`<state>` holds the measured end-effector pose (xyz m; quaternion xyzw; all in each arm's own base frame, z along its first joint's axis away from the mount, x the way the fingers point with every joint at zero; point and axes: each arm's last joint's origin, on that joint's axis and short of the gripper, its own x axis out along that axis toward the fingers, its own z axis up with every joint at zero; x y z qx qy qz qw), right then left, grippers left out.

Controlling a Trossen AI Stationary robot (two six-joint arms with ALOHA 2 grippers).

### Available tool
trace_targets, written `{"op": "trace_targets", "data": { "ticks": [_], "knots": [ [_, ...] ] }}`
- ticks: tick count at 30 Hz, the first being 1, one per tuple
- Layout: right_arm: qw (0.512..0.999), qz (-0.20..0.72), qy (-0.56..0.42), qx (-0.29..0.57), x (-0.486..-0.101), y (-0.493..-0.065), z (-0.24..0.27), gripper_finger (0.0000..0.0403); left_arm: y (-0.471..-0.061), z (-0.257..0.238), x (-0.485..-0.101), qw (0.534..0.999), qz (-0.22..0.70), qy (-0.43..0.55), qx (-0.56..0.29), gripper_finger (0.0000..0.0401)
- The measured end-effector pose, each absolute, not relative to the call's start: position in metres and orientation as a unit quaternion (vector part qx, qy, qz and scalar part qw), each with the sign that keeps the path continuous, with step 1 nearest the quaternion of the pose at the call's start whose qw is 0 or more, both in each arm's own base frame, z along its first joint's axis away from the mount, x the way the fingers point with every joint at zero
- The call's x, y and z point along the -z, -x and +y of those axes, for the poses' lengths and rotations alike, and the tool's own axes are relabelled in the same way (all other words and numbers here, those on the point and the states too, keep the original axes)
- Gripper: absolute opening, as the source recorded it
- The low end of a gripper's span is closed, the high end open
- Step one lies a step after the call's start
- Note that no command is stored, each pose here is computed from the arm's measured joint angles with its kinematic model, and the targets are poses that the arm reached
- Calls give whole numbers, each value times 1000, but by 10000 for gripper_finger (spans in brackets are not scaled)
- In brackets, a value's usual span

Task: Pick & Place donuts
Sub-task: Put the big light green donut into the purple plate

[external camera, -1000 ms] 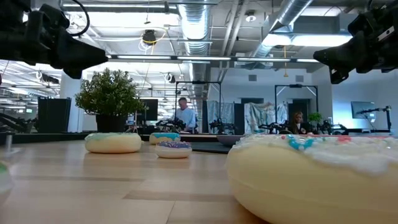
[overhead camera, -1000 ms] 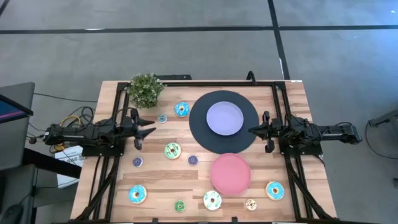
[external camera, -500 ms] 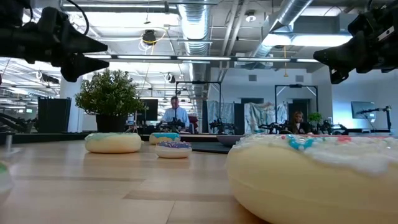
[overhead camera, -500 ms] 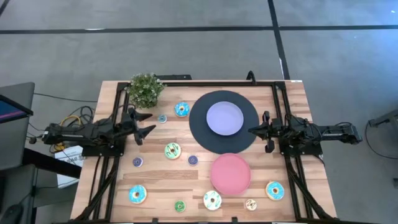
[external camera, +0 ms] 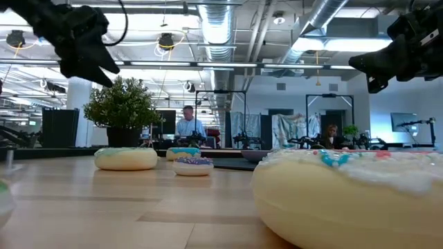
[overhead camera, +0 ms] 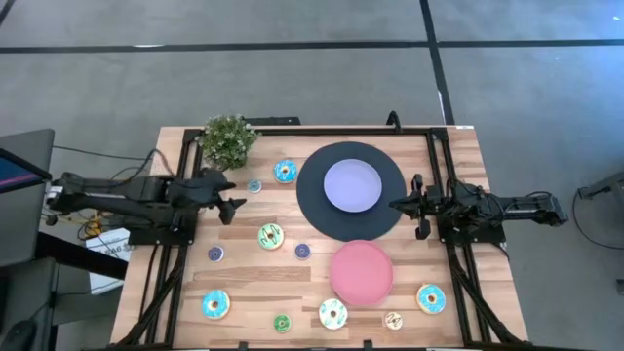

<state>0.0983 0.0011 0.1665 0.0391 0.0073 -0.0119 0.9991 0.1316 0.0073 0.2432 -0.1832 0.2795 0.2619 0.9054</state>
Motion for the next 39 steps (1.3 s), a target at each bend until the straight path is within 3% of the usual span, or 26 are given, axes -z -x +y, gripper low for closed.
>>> {"op": "trace_targets", "data": {
  "ticks": [9, 28, 39],
  "knots": [
    [999, 7, -39, 12, -166, -98, 1, 0, -169, 4, -243, 842, 441, 170, -262, 304],
    [999, 7, -39, 11, -166, -98, 1, 0, -260, -19, -198, 802, 560, 99, -184, 304],
    [999, 7, -39, 10, -167, -98, 1, 0, -278, -23, -159, 762, 622, 73, -165, 304]
  ]
}}
